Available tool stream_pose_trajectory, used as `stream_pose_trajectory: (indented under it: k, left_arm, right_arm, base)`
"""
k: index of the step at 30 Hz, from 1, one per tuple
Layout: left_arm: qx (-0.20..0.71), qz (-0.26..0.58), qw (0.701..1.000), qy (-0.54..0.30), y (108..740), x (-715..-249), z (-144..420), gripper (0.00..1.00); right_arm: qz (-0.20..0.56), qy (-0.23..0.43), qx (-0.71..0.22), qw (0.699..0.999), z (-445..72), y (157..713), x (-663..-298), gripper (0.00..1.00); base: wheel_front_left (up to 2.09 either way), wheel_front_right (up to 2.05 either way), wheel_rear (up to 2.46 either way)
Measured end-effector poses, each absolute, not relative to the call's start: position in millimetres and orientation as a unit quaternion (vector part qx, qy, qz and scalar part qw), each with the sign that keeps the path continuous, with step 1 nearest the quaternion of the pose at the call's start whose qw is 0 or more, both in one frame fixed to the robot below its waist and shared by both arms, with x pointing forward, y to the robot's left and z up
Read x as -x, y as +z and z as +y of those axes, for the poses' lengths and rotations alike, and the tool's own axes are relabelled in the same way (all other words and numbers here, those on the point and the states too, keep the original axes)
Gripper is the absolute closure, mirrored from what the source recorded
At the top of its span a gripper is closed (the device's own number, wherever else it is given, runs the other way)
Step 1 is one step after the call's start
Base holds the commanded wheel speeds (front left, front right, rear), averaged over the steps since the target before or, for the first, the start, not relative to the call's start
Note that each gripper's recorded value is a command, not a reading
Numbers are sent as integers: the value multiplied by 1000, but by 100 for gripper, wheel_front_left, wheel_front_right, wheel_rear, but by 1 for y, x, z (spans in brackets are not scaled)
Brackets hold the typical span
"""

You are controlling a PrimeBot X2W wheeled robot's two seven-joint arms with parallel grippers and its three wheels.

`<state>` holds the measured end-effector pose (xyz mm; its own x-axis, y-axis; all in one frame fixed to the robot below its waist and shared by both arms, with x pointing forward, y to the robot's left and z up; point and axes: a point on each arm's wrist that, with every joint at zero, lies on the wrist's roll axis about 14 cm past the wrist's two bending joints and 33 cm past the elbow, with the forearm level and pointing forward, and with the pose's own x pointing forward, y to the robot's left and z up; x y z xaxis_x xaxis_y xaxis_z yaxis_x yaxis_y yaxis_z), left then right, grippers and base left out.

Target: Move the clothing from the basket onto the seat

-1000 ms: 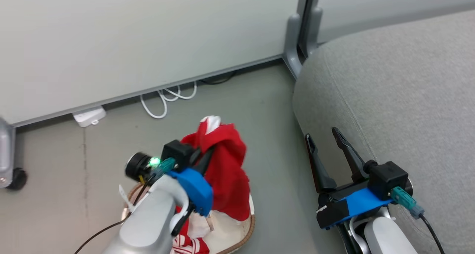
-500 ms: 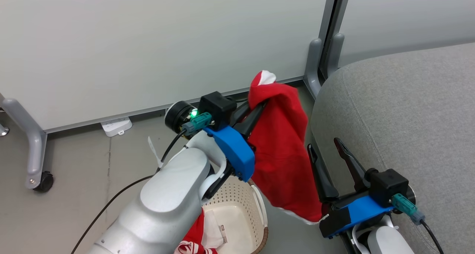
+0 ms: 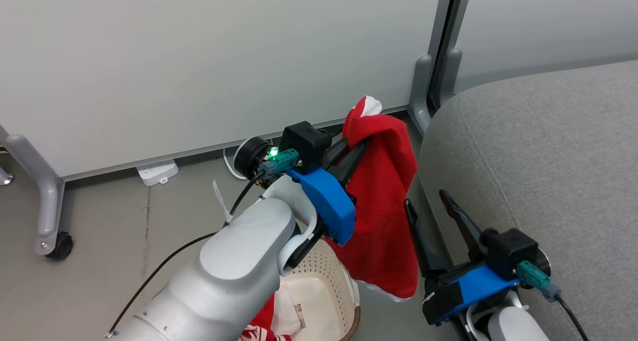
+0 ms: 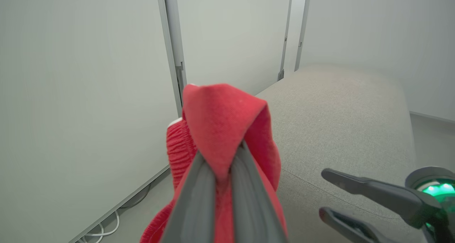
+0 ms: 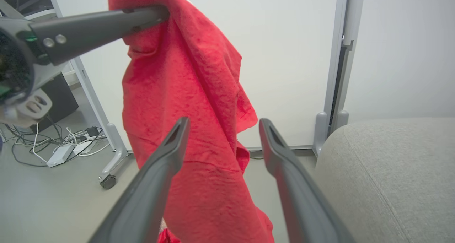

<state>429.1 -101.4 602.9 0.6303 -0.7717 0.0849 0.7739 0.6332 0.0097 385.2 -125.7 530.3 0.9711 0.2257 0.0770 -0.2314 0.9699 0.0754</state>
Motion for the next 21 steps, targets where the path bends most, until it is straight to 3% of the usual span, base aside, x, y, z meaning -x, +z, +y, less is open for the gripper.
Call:
stream_pose_trajectory:
  k: [11,21]
  left_arm:
    - [18,-33,900,-434,597,-425,-104,100]
    - [25,-34,899,-435,600,-421,-106,100]
  right_arm:
    - [7,157,-49,986,-99,527,-409,0]
    - [72,195,6,978,-78,507,-425,0]
  base:
    - [0,0,0]
    - [0,0,0]
